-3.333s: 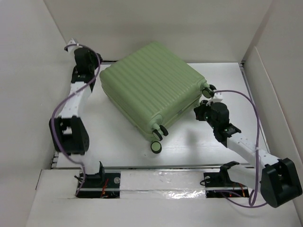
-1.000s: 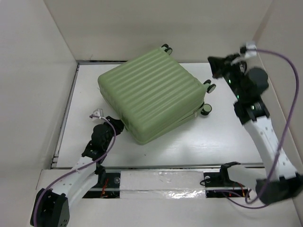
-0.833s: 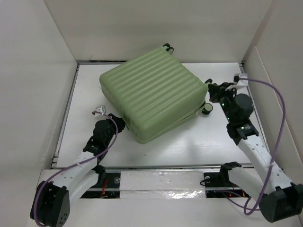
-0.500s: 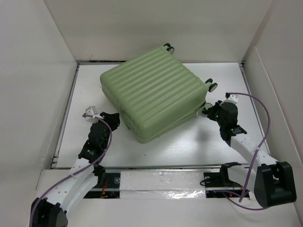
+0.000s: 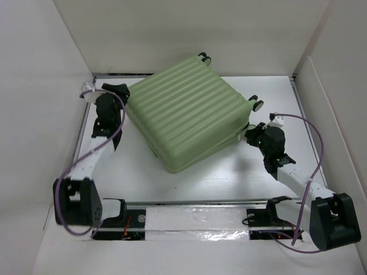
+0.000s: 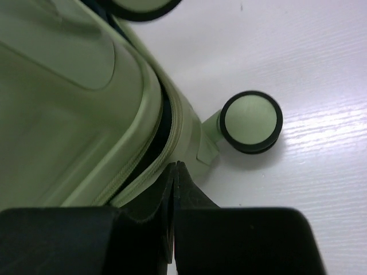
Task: Pack the luggage
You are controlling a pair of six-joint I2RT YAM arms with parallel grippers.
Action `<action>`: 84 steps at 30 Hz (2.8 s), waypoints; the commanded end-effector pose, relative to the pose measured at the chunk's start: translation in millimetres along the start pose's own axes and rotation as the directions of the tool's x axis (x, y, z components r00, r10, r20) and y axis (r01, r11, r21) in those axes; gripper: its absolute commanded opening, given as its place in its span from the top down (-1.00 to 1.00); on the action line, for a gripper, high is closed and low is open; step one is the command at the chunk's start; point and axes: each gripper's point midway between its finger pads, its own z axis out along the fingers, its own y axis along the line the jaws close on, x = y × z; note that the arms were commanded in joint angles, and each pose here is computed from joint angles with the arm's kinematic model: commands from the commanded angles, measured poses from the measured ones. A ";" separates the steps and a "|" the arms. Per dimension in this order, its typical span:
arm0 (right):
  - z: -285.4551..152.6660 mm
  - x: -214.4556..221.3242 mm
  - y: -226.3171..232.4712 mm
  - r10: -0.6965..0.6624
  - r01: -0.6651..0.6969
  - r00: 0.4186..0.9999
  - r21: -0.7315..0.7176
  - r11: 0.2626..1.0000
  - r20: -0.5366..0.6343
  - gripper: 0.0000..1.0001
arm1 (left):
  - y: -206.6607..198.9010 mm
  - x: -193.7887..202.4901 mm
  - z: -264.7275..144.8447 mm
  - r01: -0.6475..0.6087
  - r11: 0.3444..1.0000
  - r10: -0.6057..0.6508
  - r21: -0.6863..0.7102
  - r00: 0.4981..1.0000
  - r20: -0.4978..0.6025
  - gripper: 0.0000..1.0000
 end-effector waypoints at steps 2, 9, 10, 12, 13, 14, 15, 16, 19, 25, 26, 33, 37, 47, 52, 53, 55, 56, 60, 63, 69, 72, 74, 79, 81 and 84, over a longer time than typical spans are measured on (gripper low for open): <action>-9.6 -3.5 10.1 -0.003 0.005 0.999 -0.049 0.999 0.046 1.00 | -14.4 -24.0 61.6 0.023 0.999 -0.022 0.023 0.999 -0.043 0.08; -16.3 11.9 1.5 -0.003 0.004 1.000 -0.035 0.999 0.030 1.00 | -6.0 -4.2 161.1 -0.172 0.984 0.177 0.041 0.937 -0.301 0.08; -15.1 16.0 4.6 -0.005 0.006 1.000 -0.046 0.999 0.016 1.00 | 15.5 20.0 180.0 -0.187 0.982 0.181 0.020 0.912 -0.368 0.08; -8.2 19.3 7.5 -0.014 0.014 1.000 -0.055 0.998 -0.006 1.00 | -3.2 27.6 194.4 -0.192 0.975 0.223 0.114 0.878 -0.425 0.07; -6.5 19.8 11.3 -0.024 0.023 1.000 -0.062 0.998 -0.012 1.00 | 15.4 49.6 207.8 -0.187 0.976 0.217 0.109 0.854 -0.473 0.07; -4.4 21.4 14.2 -0.036 0.034 0.999 -0.066 0.997 -0.024 1.00 | 6.6 50.8 211.0 -0.177 0.975 0.222 0.138 0.840 -0.494 0.06; -1.3 15.0 17.4 -0.039 0.038 0.999 -0.066 0.997 -0.013 1.00 | 10.8 56.6 215.7 -0.184 0.972 0.234 0.147 0.830 -0.506 0.06; 2.2 15.3 16.6 -0.049 0.048 0.999 -0.060 0.997 -0.016 1.00 | 19.7 73.4 220.9 -0.187 0.970 0.240 0.152 0.812 -0.532 0.06; 11.5 10.0 28.6 -0.063 0.062 0.998 -0.092 0.994 -0.010 1.00 | 12.8 92.7 224.9 -0.173 0.954 0.285 0.247 0.785 -0.551 0.04; 46.5 7.3 66.9 -0.152 0.138 0.987 -0.232 0.963 -0.043 1.00 | -19.7 131.3 195.5 -0.077 0.917 0.314 0.390 0.743 -0.591 0.05; 58.3 5.0 70.6 -0.169 0.155 0.985 -0.233 0.960 -0.043 1.00 | 4.8 145.7 185.9 -0.065 0.929 0.285 0.365 0.757 -0.588 0.08; 104.7 -2.7 105.5 -0.262 0.227 0.963 -0.343 0.911 -0.058 1.00 | 30.5 149.9 108.4 0.204 0.959 -0.079 0.198 0.860 -0.505 0.27; 113.5 -16.9 106.5 -0.258 0.224 0.964 -0.343 0.912 -0.057 1.00 | 28.5 129.4 74.2 0.219 0.955 -0.116 0.201 0.897 -0.427 0.28; 84.2 -6.7 56.0 -0.185 0.157 0.975 -0.214 0.964 -0.120 0.09 | 23.3 41.2 49.3 0.224 0.962 -0.193 0.156 0.962 -0.194 -0.21; 45.3 4.8 42.6 -0.154 0.128 0.983 -0.229 0.965 -0.102 0.28 | -42.0 -33.1 33.8 0.187 0.949 -0.183 0.256 0.982 -0.039 -0.25; 39.2 4.9 42.6 -0.143 0.119 0.986 -0.236 0.965 -0.090 0.62 | -51.9 -39.4 26.9 0.181 0.946 -0.181 0.269 0.983 -0.024 -0.24; 20.2 16.7 41.6 -0.143 0.116 0.985 -0.260 0.959 -0.091 0.96 | -76.6 -54.8 2.2 0.138 0.940 -0.160 0.313 0.986 0.045 -0.18; 8.8 21.4 38.0 -0.151 0.123 0.985 -0.264 0.957 -0.088 1.00 | -82.2 -56.9 -14.8 0.101 0.939 -0.129 0.328 0.990 0.064 0.09; -17.3 32.2 35.4 -0.182 0.154 0.981 -0.300 0.941 -0.070 1.00 | -80.3 11.4 -57.6 0.017 0.934 -0.002 0.358 0.999 -0.041 0.96; -37.4 43.6 39.7 -0.196 0.167 0.980 -0.360 0.918 -0.045 1.00 | -69.7 75.4 -95.9 -0.042 0.914 0.119 0.405 0.979 -0.165 1.00; -67.8 75.4 61.7 -0.300 0.204 0.949 -0.541 0.816 -0.094 1.00 | -24.8 124.1 -163.0 -0.185 0.905 0.301 0.382 0.914 -0.272 1.00; -74.7 77.5 69.3 -0.309 0.223 0.949 -0.561 0.797 -0.061 0.97 | -11.8 132.1 -196.8 -0.154 0.902 0.302 0.404 0.892 -0.335 1.00; -73.4 76.4 69.3 -0.318 0.238 0.947 -0.553 0.799 -0.053 0.69 | 0.8 147.0 -211.0 -0.159 0.899 0.332 0.409 0.856 -0.397 1.00; -75.0 81.9 84.0 -0.354 0.266 0.935 -0.595 0.759 -0.034 0.33 | 22.3 180.2 -225.2 -0.136 0.896 0.354 0.424 0.794 -0.495 1.00; -76.2 83.3 88.0 -0.368 0.279 0.930 -0.608 0.743 -0.022 0.31 | 25.6 188.9 -228.6 -0.124 0.893 0.359 0.433 0.776 -0.519 1.00; -75.3 81.5 92.4 -0.384 0.304 0.923 -0.607 0.734 -0.002 0.23 | 27.4 205.5 -233.5 -0.117 0.877 0.393 0.466 0.734 -0.554 1.00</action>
